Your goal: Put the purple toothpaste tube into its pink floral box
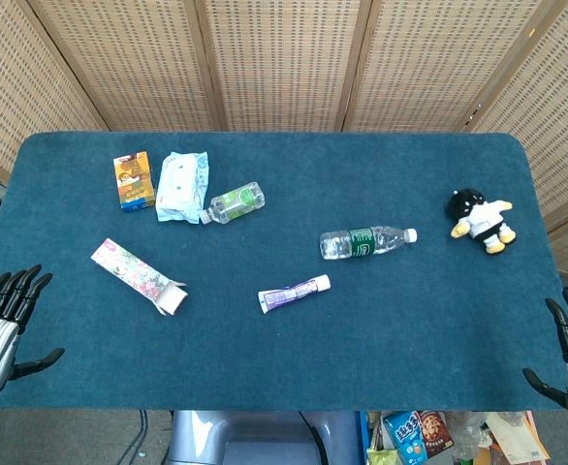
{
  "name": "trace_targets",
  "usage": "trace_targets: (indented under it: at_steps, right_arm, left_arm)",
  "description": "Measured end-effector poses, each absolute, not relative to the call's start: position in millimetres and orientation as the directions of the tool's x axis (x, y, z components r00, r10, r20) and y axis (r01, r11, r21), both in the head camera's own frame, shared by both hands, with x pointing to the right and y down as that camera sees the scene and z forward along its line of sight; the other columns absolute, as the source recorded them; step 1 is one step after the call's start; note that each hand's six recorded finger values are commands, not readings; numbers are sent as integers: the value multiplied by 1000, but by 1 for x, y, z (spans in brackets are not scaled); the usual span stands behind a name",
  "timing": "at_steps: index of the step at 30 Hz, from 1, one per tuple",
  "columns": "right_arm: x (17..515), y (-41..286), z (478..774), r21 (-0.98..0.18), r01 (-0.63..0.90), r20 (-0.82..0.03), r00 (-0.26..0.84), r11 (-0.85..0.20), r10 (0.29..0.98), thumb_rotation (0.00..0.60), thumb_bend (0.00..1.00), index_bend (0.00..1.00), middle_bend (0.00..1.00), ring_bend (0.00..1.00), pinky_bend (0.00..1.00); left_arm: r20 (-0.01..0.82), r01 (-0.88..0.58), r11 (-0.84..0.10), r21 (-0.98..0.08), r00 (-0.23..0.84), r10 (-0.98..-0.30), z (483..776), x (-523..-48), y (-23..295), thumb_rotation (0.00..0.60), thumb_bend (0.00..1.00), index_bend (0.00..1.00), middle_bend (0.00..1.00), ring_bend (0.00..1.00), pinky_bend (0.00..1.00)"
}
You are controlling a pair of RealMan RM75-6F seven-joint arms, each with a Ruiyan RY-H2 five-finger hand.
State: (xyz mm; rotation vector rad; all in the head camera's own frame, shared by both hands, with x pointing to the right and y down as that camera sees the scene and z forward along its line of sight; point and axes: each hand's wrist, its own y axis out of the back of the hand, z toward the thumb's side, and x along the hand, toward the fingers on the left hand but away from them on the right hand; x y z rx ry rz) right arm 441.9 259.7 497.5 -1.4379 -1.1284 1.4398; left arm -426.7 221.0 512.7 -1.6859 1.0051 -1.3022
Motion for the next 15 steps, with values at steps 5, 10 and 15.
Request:
trace_targets:
  at_steps: [5,10,15]
  right_arm:
    - [439,256,506,-943,90,-324,-11,-322,946,600,0,0,0,0,0]
    - [428,238,523,-927,82,-361,65,-366,930,600,0,0,0,0,0]
    - [401,206,545,-895,71,-418,206,-439,885,600,0,33,43,0,0]
  left_arm:
    - [370,-134,-393,-910,165,-914,512,-427,219,600,148,0,0,0,0]
    - [368,-136,-388,-912,150,-918,513,-429,216,600,148,0,0,0,0]
    - [373,-134,-389,-912,130,-919,518,-431,210,600,147,0,0,0,0]
